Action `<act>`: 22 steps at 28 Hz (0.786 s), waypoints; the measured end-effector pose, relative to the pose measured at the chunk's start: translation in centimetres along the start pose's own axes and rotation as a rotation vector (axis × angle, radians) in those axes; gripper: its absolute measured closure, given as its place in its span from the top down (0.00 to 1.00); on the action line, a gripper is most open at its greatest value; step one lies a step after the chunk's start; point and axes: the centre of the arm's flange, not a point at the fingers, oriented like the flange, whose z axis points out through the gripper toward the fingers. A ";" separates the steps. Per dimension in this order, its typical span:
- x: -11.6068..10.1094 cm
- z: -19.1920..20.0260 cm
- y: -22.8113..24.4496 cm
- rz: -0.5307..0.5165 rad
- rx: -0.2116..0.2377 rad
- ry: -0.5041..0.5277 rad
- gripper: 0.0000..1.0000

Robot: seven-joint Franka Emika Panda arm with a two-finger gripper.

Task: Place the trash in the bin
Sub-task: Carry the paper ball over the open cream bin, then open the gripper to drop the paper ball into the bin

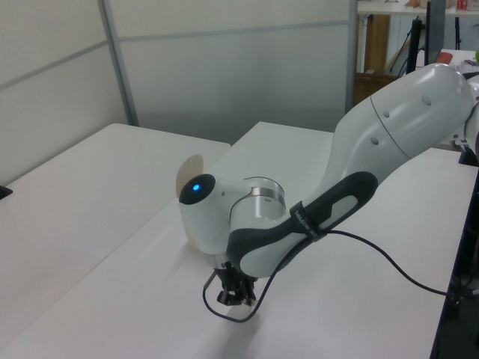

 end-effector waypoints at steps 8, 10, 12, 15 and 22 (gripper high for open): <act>3.2 -5.6 2.0 0.068 0.037 0.092 0.08; 4.2 -7.3 3.3 0.098 0.045 0.112 0.08; 5.5 -9.4 5.4 0.142 0.063 0.139 0.08; 7.0 -11.3 8.6 0.205 0.087 0.168 0.08; 9.4 -12.3 16.1 0.337 0.119 0.187 0.08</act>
